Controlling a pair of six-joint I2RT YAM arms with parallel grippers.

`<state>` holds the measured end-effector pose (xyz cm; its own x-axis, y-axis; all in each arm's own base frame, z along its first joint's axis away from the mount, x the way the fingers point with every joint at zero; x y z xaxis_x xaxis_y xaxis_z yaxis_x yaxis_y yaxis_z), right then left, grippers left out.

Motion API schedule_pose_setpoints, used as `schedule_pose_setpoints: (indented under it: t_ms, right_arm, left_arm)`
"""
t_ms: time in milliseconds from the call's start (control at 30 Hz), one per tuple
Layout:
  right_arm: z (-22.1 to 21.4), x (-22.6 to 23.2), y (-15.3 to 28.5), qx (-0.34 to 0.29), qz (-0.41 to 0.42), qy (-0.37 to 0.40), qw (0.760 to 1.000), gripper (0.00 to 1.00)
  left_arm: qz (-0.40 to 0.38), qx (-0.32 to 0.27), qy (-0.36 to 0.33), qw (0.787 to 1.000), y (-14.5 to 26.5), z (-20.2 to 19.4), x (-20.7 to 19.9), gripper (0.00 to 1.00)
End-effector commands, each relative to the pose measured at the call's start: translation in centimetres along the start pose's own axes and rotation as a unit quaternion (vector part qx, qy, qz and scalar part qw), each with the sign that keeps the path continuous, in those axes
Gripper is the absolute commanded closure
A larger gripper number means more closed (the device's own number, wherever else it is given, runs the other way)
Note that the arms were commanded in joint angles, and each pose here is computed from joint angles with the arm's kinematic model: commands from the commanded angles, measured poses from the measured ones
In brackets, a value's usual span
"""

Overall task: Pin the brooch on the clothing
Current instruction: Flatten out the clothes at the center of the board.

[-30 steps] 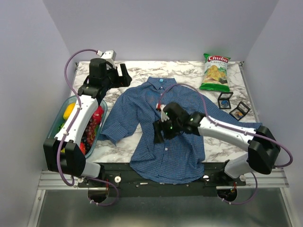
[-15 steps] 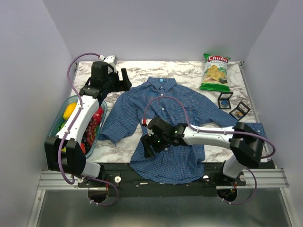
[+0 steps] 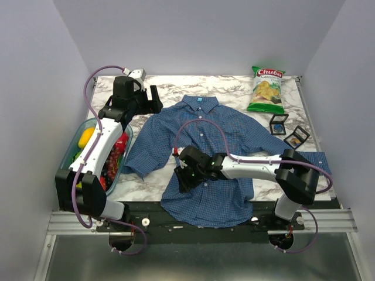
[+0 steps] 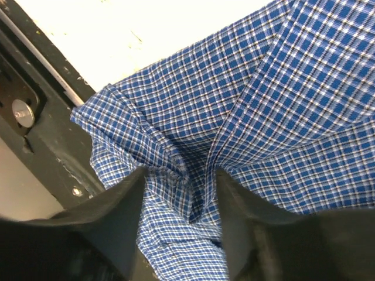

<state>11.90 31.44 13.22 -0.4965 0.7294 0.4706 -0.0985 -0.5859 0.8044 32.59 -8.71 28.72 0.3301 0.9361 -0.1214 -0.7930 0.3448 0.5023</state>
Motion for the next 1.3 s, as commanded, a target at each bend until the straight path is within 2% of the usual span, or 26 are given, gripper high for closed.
schedule_pose_setpoints:
  t_ms: [0, 33, 67, 167, 200, 433, 767, 1067, 1200, 1233, 1267]
  right_arm:
    - [0.3, 0.8, -0.2, -0.004, 0.017, 0.009, 1.0, 0.59]
    - [0.4, 0.9, -0.1, -0.003, 0.02, 0.009, 1.0, 0.64]
    - [0.5, 1.2, 0.0, -0.004, 0.023, 0.011, 1.0, 0.75]
    - [0.9, 2.3, 0.3, -0.008, 0.035, 0.02, 0.999, 0.97]
    - [0.9, 2.9, 0.3, -0.009, 0.041, 0.027, 0.999, 0.99]
    - [2.8, 7.1, -0.8, -0.018, 0.103, 0.069, 0.992, 1.0]
    - [5.3, 12.9, -4.2, -0.028, 0.219, 0.124, 0.967, 0.99]
    - [4.1, 14.1, -5.2, 0.002, 0.259, 0.139, 0.956, 0.99]
    - [3.4, 14.1, -5.1, 0.005, 0.255, 0.142, 0.957, 0.89]
    - [3.4, 14.0, -4.6, -0.002, 0.251, 0.142, 0.958, 0.83]
    - [3.4, 14.0, -4.2, -0.007, 0.249, 0.143, 0.958, 0.7]
  left_arm:
    - [0.0, -0.001, -0.008, 1.0, -0.1, 0.2, 0.0, 0.04]
    - [-0.001, -0.001, -0.009, 1.0, -0.1, 0.2, 0.0, 0.04]
    - [0.0, -0.001, -0.008, 1.0, -0.1, 0.3, 0.0, 0.04]
    - [-0.002, -0.002, -0.008, 1.0, -0.1, 0.3, -0.1, 0.04]
    - [-0.002, -0.001, -0.007, 1.0, -0.1, 0.2, -0.1, 0.04]
    - [-0.002, -0.004, -0.009, 1.0, 0.1, 0.4, -0.1, 0.04]
    - [0.011, -0.006, -0.016, 1.0, 0.4, 0.5, 0.1, 0.04]
    - [0.016, -0.008, -0.018, 1.0, 0.7, 0.6, 0.1, 0.04]
    - [0.014, -0.008, -0.018, 1.0, 0.7, 0.6, 0.1, 0.04]
    - [0.014, -0.008, -0.018, 1.0, 0.6, 0.6, 0.1, 0.04]
    - [0.017, -0.008, -0.019, 1.0, 0.7, 0.6, 0.2, 0.04]
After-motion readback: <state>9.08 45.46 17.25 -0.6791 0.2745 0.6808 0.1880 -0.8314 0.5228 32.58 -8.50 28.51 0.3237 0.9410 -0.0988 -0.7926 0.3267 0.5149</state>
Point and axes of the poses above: each gripper's point midway between its finger pads, its own y axis back along the fingers, its own x axis along the line the jaws close on, z = x × y, the point moved 10 cm from there along y, back along the fingers, and after that the axes turned 12 degrees about -y, right-handed, at the moved point
